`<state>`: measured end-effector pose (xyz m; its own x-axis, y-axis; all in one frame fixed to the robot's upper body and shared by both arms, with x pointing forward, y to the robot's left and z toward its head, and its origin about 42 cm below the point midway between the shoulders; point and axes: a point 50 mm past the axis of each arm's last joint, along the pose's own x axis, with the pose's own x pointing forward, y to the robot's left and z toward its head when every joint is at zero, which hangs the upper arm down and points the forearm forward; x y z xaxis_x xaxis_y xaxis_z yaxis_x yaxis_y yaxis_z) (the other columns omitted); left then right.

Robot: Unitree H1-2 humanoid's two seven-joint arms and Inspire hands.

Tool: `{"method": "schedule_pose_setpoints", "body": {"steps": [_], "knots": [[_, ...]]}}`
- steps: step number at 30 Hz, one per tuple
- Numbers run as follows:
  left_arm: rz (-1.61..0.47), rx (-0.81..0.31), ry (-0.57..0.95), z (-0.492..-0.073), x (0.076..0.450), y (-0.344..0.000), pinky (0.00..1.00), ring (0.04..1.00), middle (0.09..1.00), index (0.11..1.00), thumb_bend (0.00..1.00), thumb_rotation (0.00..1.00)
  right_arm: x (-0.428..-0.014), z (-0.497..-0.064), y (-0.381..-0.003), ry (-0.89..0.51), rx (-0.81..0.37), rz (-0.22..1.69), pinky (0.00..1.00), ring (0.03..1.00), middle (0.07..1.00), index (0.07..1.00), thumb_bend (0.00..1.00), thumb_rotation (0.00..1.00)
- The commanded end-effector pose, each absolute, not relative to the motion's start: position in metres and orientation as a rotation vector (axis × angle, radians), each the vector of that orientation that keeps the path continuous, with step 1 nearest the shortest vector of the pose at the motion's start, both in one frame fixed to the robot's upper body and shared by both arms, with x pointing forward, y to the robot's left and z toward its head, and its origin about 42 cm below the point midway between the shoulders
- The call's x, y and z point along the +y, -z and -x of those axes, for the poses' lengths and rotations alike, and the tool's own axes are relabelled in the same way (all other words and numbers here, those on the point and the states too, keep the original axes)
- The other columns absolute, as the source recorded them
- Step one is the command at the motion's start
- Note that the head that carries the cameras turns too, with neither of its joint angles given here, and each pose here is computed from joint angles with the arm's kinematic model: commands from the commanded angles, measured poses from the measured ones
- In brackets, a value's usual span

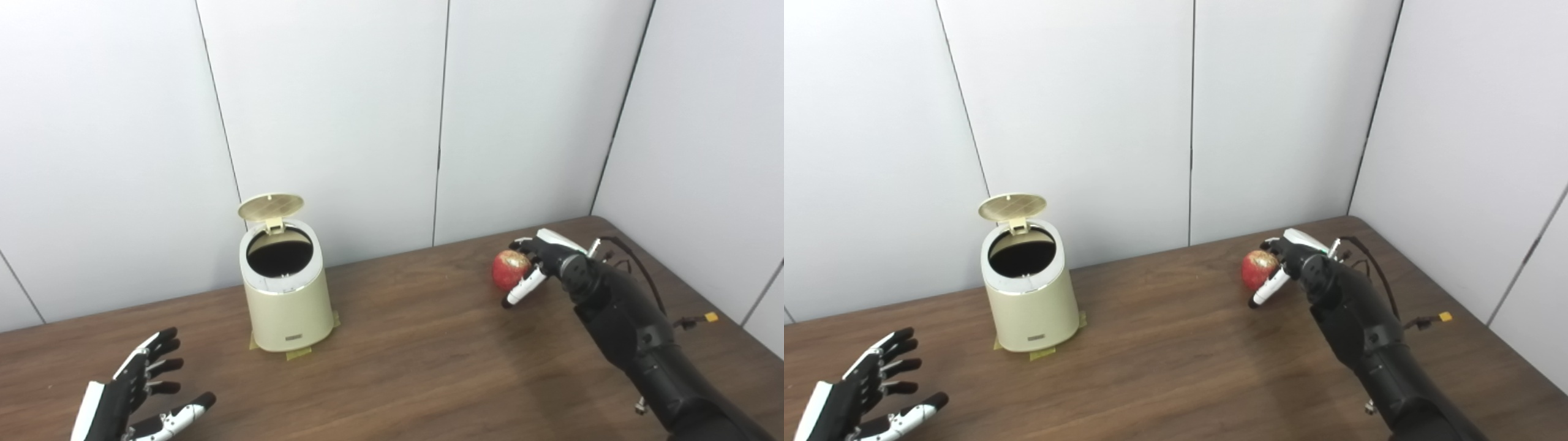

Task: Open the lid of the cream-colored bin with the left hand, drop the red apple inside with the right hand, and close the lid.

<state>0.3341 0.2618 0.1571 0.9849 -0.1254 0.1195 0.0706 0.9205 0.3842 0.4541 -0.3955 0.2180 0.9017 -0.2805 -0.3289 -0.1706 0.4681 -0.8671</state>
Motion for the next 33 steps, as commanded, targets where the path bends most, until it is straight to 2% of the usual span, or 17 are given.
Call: {"method": "schedule_pose_setpoints", "body": {"steps": [1,3,8,11,13,15,16,18,29,33], "knots": [[-0.409,-0.211,0.096,-0.341,0.263,-0.176,0.66,0.792,0.865,0.882,0.67,0.00,-0.393,-0.467,-0.252,0.106,0.370,1.119,0.70,0.858,0.922,0.904,0.90,0.18],[-0.413,-0.210,0.095,-0.341,0.263,-0.176,0.67,0.791,0.862,0.882,0.67,0.00,-0.390,-0.468,-0.250,0.103,0.368,1.132,0.71,0.863,0.921,0.897,0.91,0.19],[-0.399,-0.201,0.096,-0.340,0.264,-0.174,0.68,0.802,0.865,0.886,0.67,0.00,-0.382,-0.469,-0.242,0.128,0.338,1.155,0.66,0.812,0.884,0.863,0.89,0.20],[-0.388,-0.192,0.098,-0.340,0.263,-0.173,0.69,0.809,0.869,0.889,0.67,0.00,-0.378,-0.469,-0.235,0.175,0.282,1.136,0.59,0.710,0.776,0.803,0.84,0.13],[-0.379,-0.189,0.103,-0.339,0.263,-0.173,0.70,0.820,0.874,0.895,0.67,0.00,-0.376,-0.468,-0.232,0.209,0.244,1.125,0.53,0.621,0.680,0.735,0.80,0.06],[-0.379,-0.189,0.105,-0.339,0.263,-0.173,0.70,0.823,0.878,0.896,0.67,0.00,-0.376,-0.468,-0.229,0.244,0.196,1.118,0.49,0.548,0.561,0.562,0.63,0.01],[-0.381,-0.189,0.106,-0.339,0.263,-0.173,0.70,0.823,0.879,0.894,0.67,0.00,-0.376,-0.467,-0.227,0.257,0.174,1.118,0.47,0.513,0.541,0.484,0.56,0.00],[-0.382,-0.189,0.107,-0.339,0.263,-0.172,0.70,0.826,0.881,0.895,0.67,0.00,-0.376,-0.467,-0.225,0.270,0.144,1.122,0.47,0.495,0.533,0.457,0.53,0.00],[-0.379,-0.186,0.122,-0.341,0.263,-0.167,0.70,0.827,0.877,0.892,0.67,0.00,-0.385,-0.461,-0.228,0.281,0.099,1.119,0.43,0.450,0.502,0.471,0.52,0.00],[-0.383,-0.178,0.122,-0.341,0.261,-0.165,0.69,0.820,0.872,0.890,0.69,0.00,-0.384,-0.458,-0.234,0.283,0.039,1.086,0.38,0.414,0.492,0.494,0.52,0.00]]}}
